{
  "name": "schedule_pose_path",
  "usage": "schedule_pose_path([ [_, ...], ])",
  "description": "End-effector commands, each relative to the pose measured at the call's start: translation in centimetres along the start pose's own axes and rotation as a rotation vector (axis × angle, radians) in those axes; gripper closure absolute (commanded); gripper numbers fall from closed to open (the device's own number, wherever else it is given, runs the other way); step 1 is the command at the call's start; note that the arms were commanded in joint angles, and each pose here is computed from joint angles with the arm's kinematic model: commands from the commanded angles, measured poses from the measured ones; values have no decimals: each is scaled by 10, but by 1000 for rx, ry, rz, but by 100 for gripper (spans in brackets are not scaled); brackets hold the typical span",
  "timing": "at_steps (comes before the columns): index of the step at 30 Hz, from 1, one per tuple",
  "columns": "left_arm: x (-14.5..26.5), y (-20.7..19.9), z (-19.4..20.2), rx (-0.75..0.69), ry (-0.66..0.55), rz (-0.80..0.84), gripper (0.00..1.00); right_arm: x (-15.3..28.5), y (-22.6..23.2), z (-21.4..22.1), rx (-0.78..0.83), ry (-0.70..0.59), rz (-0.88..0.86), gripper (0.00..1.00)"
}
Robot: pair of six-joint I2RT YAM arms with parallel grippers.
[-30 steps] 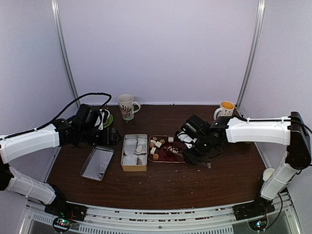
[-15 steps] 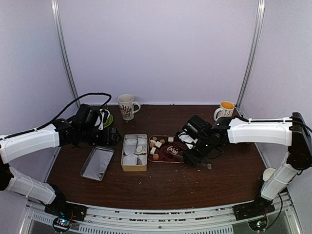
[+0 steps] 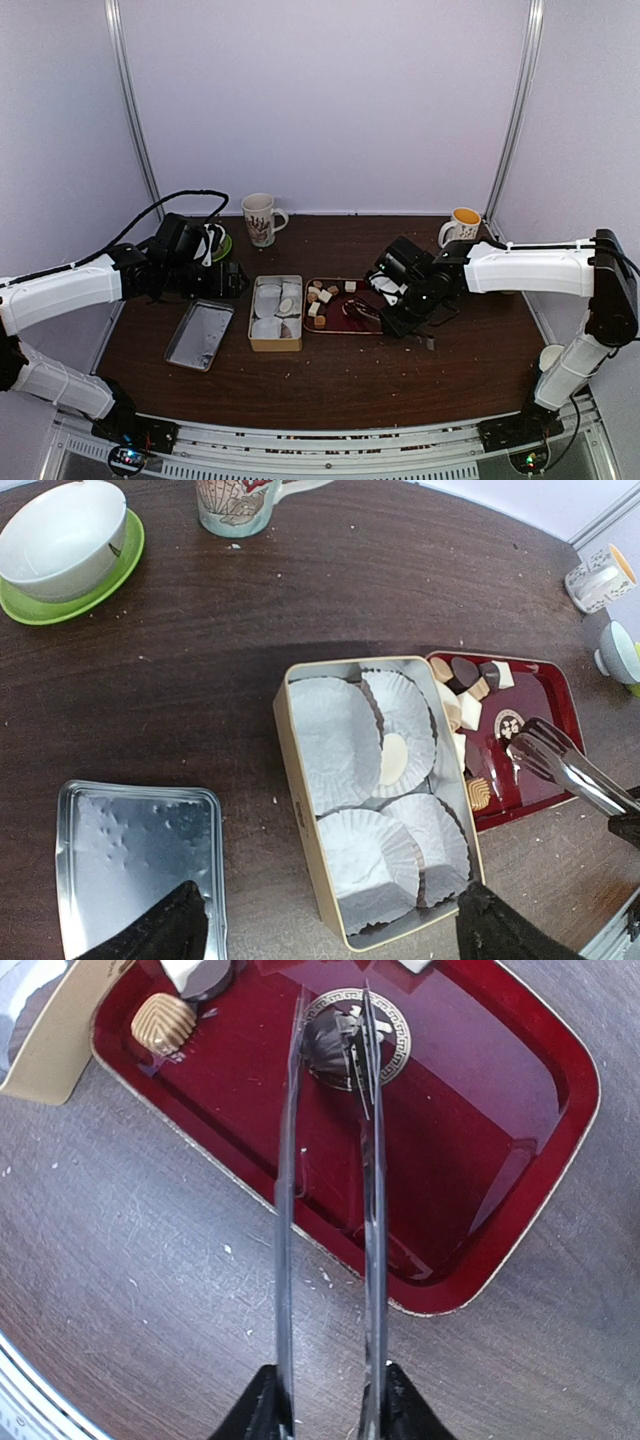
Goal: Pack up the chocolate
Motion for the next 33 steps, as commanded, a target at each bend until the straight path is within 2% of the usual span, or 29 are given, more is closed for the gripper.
schedule_pose_path([
  [1,5,-6,-9,-5,-28,24,11,5,1,2,-23,-4,-17,73],
  [4,4,-5,-9,-4,-26,21,11,11,2,0,-22,-22,-27,80],
  [10,4,-7,-10,-5,-30,25,11,25,13,-23,-8,-117,-104,80],
  [18,-5,-7,-8,7,-22,40,10,45,46,-83,34,-329,-201,80],
  [26,-33,-8,17,86,85,138,13,41,66,-137,29,-460,-231,80],
  [33,-57,-10,38,118,184,205,15,18,78,-162,29,-460,-249,80],
])
Point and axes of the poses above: each gripper's point midway between its finger pads, its own x axis back along the fingers, its own y axis along the line the jaws close on, z = x × y, the point moved 3 cm from there along x, back along the fingers, and after that the axes turned 12 degrees about x, right-handed, at the moved point
